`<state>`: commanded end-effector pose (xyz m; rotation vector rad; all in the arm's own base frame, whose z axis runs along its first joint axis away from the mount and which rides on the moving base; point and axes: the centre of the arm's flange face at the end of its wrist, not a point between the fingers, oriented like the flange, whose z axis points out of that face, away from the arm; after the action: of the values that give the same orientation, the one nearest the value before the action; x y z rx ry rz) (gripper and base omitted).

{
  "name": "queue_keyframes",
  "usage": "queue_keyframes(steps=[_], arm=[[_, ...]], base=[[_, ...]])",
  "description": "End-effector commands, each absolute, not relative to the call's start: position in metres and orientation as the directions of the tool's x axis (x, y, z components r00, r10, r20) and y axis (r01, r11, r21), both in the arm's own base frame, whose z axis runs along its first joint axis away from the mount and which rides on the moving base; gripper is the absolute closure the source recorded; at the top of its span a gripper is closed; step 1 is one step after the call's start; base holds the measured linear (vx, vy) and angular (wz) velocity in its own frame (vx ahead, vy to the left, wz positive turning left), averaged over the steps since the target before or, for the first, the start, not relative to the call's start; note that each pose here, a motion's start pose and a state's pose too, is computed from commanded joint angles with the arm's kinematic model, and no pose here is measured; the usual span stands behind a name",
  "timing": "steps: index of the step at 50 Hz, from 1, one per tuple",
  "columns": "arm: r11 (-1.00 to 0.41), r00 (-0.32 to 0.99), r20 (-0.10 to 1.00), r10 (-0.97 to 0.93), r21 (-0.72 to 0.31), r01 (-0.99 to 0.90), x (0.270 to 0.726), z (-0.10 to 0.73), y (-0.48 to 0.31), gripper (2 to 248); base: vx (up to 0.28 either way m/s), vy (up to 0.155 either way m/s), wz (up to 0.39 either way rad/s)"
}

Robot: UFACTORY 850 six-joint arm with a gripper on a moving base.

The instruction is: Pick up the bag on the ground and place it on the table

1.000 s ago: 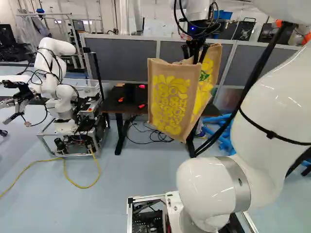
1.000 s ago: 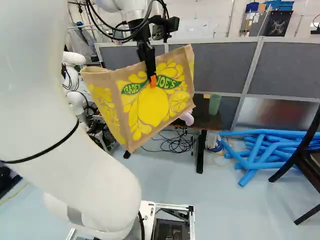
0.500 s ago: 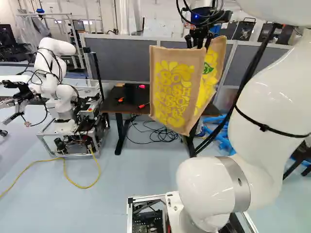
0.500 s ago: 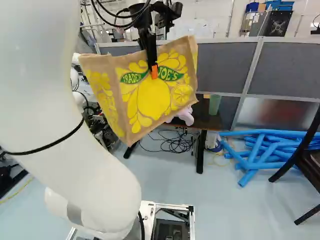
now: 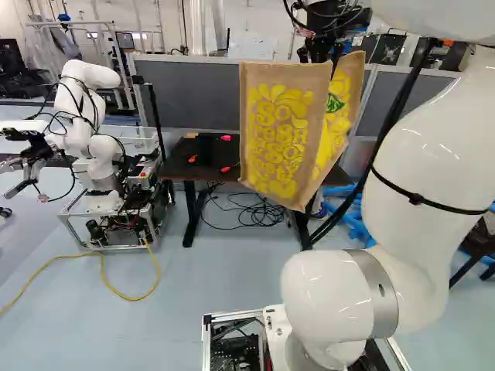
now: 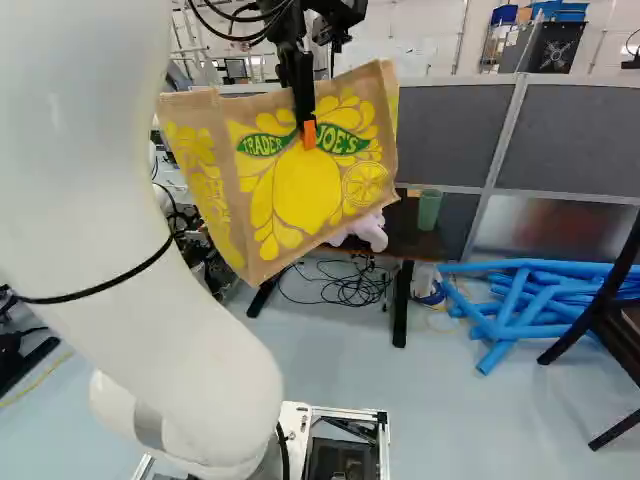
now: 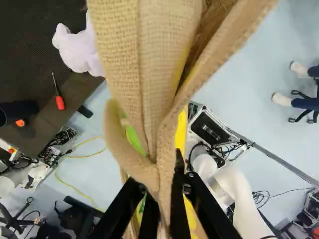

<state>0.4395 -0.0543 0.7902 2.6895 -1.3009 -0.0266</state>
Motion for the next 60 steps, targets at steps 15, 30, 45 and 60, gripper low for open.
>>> queue_keyframes(steps=[15, 30, 45, 60], arm=[[-0.611, 0.623, 0.051, -0.781, 0.146, -0.778, 0.4395, 0.7902, -0.0543, 228], [-0.611, 0.623, 0.051, -0.781, 0.146, -0.778, 0.4395, 0.7902, -0.0543, 228], [-0.611, 0.623, 0.051, -0.781, 0.146, -0.778, 0.4395, 0.7902, -0.0543, 228], [-0.611, 0.623, 0.051, -0.781, 0.146, -0.778, 0.4395, 0.7902, -0.0543, 228]], base=[[0.152, -0.031, 0.008], [0.199, -0.043, 0.005], [0.208, -0.048, 0.008], [0.198, -0.031, -0.004]])
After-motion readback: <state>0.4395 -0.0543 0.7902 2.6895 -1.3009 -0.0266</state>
